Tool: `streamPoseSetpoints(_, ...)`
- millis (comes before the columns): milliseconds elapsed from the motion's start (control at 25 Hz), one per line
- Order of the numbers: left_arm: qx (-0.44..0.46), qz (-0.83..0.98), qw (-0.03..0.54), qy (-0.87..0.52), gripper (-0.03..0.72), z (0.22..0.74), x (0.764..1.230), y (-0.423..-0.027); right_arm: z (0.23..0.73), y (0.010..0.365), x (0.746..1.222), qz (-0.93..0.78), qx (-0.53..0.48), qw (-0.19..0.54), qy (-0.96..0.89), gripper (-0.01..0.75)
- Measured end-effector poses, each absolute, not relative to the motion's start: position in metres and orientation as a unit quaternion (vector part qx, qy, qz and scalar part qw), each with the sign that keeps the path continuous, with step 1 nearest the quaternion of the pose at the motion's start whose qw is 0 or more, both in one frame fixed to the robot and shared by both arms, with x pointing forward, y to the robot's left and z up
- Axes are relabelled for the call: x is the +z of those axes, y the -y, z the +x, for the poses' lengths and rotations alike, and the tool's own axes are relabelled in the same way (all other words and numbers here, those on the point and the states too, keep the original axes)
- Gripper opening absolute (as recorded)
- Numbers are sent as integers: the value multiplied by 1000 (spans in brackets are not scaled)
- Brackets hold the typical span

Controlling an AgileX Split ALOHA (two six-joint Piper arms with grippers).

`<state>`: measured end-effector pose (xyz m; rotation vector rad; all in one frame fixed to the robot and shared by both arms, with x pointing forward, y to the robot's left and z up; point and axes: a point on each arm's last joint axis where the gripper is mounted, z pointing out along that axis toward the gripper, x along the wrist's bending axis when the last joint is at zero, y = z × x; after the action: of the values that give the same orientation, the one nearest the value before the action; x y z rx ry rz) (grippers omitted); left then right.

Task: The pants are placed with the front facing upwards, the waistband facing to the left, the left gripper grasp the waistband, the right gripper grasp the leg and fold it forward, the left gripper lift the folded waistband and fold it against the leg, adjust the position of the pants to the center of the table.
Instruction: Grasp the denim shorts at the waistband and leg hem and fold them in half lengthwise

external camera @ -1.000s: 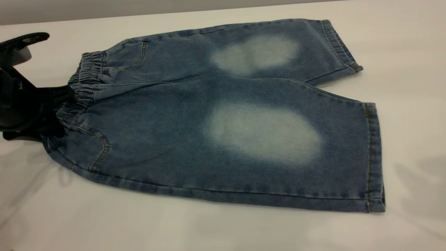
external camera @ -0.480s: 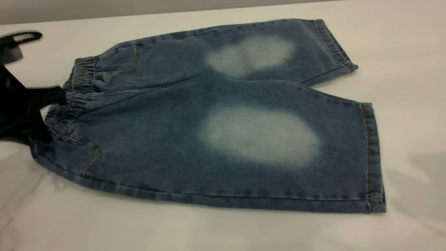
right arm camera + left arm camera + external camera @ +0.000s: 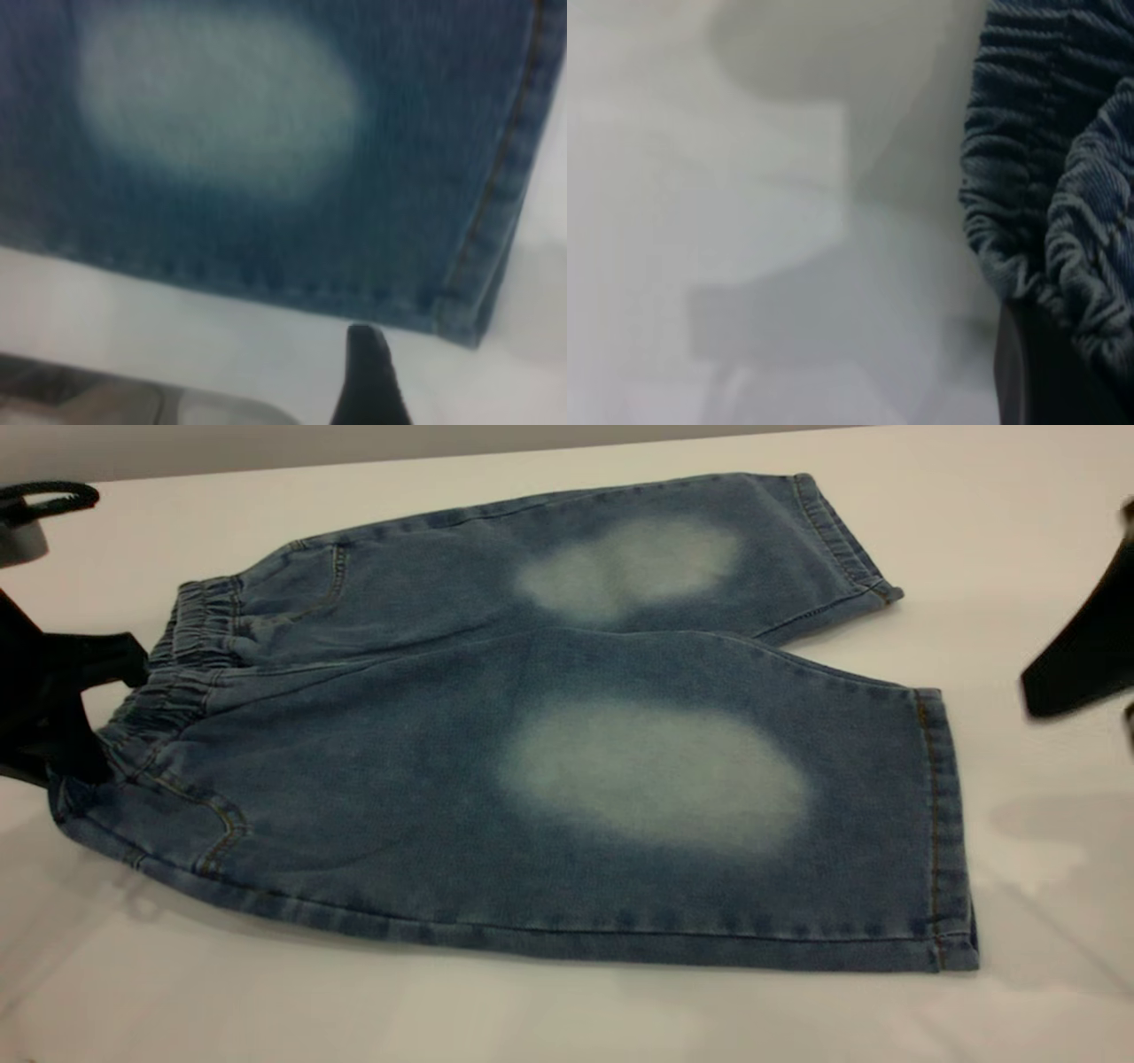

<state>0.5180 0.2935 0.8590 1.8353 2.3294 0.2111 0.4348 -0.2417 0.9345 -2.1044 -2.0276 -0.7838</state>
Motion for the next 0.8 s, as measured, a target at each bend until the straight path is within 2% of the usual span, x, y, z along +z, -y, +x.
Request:
streamPoseSetpoints(240, 70, 618, 83, -778, 121, 518, 859, -294, 443, 237, 901, -690, -232, 104, 678, 422)
streamPoseSetpoints(800, 71, 621, 84, -776, 121, 518, 859, -293, 451, 236, 845, -691, -197, 131, 683, 422)
